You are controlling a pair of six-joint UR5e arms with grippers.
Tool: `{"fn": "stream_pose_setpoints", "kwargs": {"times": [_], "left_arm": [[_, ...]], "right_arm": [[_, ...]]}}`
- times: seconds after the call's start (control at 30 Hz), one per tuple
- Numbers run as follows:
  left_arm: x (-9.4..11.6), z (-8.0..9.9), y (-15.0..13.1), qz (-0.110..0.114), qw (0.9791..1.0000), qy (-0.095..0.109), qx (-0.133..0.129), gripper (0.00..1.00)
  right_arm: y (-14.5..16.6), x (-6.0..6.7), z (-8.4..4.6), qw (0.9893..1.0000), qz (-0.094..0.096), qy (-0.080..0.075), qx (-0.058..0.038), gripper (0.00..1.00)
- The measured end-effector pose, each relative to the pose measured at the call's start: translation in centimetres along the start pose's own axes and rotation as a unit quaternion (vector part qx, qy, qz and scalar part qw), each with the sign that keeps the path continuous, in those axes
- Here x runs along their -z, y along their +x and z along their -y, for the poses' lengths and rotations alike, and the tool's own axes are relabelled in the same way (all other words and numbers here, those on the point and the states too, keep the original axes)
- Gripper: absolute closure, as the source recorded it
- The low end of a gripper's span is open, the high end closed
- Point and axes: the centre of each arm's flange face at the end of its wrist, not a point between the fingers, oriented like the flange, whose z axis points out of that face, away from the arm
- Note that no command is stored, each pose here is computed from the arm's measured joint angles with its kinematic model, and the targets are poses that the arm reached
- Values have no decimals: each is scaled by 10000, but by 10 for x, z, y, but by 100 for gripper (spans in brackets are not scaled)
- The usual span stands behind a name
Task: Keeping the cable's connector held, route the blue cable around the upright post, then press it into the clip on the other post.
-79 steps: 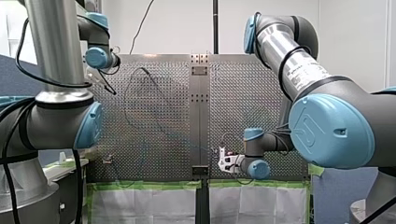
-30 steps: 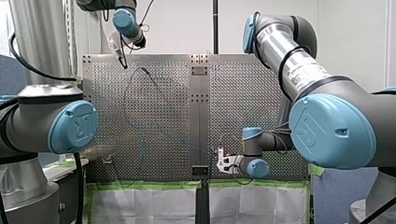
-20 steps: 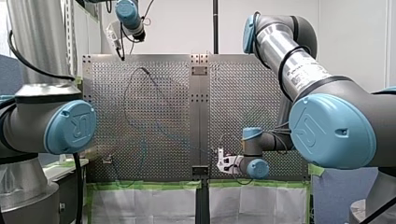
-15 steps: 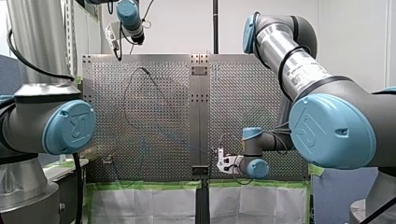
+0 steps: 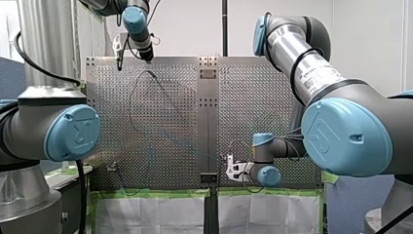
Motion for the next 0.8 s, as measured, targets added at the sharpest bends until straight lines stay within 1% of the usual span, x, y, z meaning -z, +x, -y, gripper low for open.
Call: {"fn": "stream_pose_setpoints", "kwargs": {"times": [0.13,0.27,0.37,0.47,0.6,0.73,0.8], "left_arm": [[-4,-3,9,-275,9992,-38,-271,0],[-10,-7,19,-575,9967,-110,-558,0],[-10,-11,22,-738,9945,-156,-732,0],[-9,-15,24,-855,9922,-179,-891,0],[-11,-17,23,-839,9909,-147,-1041,0],[-17,-16,20,-700,9908,-12,-1155,0],[-20,-15,19,-605,9914,65,-1160,0]], "right_arm": [[0,0,0,10000,-2,3,5,100],[0,0,0,10000,-2,3,6,100],[0,0,0,10000,-1,3,6,100],[0,0,0,10000,-1,3,6,100],[0,0,0,10000,0,4,7,100],[0,0,0,10000,0,3,7,100],[0,0,0,10000,-4,3,7,100]]}}
